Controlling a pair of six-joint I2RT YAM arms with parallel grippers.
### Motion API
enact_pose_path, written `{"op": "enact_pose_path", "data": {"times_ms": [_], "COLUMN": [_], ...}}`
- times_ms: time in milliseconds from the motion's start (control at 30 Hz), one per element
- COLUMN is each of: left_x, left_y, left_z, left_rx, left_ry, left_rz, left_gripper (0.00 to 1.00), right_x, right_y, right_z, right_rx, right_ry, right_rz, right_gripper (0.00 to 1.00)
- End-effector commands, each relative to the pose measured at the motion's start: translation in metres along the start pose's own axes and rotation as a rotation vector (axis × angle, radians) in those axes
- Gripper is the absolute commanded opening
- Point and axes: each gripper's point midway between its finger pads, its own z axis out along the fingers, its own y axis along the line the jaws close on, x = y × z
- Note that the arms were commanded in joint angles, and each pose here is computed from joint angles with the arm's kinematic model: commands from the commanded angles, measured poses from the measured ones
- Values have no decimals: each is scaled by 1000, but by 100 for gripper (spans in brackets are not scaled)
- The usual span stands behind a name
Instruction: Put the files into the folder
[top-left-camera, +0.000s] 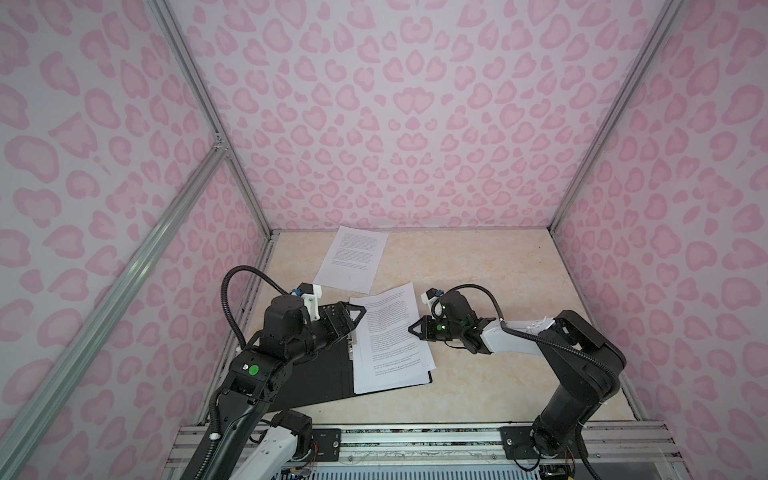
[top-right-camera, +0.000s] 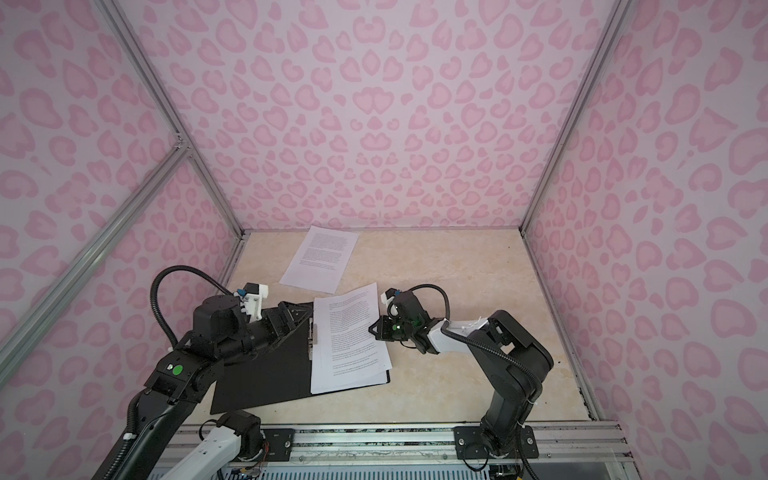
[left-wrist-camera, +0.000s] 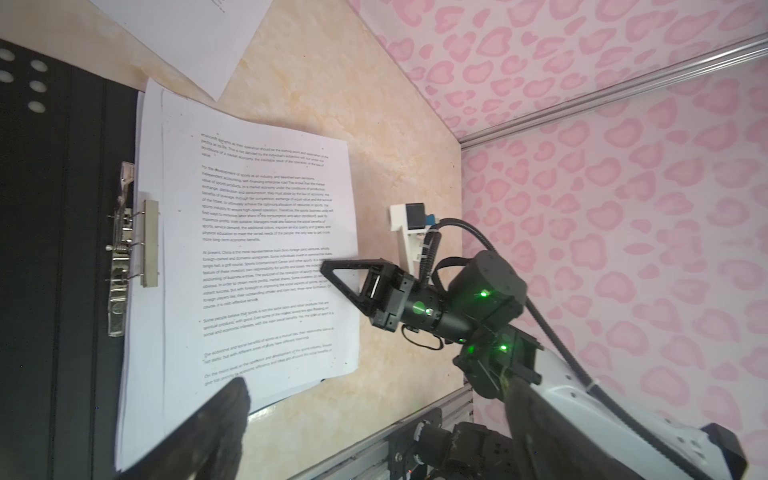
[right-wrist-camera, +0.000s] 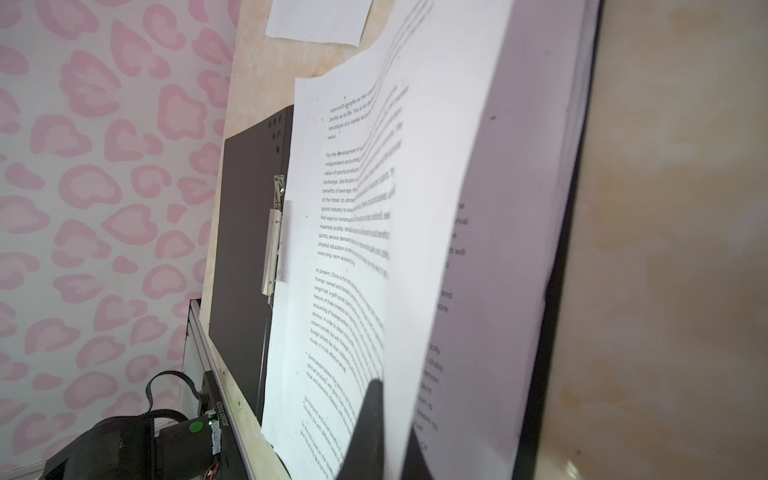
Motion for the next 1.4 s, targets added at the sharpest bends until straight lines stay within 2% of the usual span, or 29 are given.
{"op": "enact_pose_path", "data": {"times_ms": [0, 133, 400, 1367], "left_x": [-6, -2, -3, -5], "left_y": [5, 10, -6, -17], "left_z": [-10, -9, -18, -19], "left_rx": [-72, -110, -76, -29], "left_ry": [-47, -37, -37, -41], "left_rz": [-91, -104, -74, -38], "left_gripper": [97, 97, 97, 97], "right_x": [-2, 2, 3, 14], "right_y": [-1, -2, 7, 4], "right_z": [4, 11, 21, 16], "right_rx": [16, 26, 29, 37], "right_ry": [-14, -18, -22, -5], "right_rz": [-16, -12, 5, 30], "right_gripper": [0, 0, 0, 0]}}
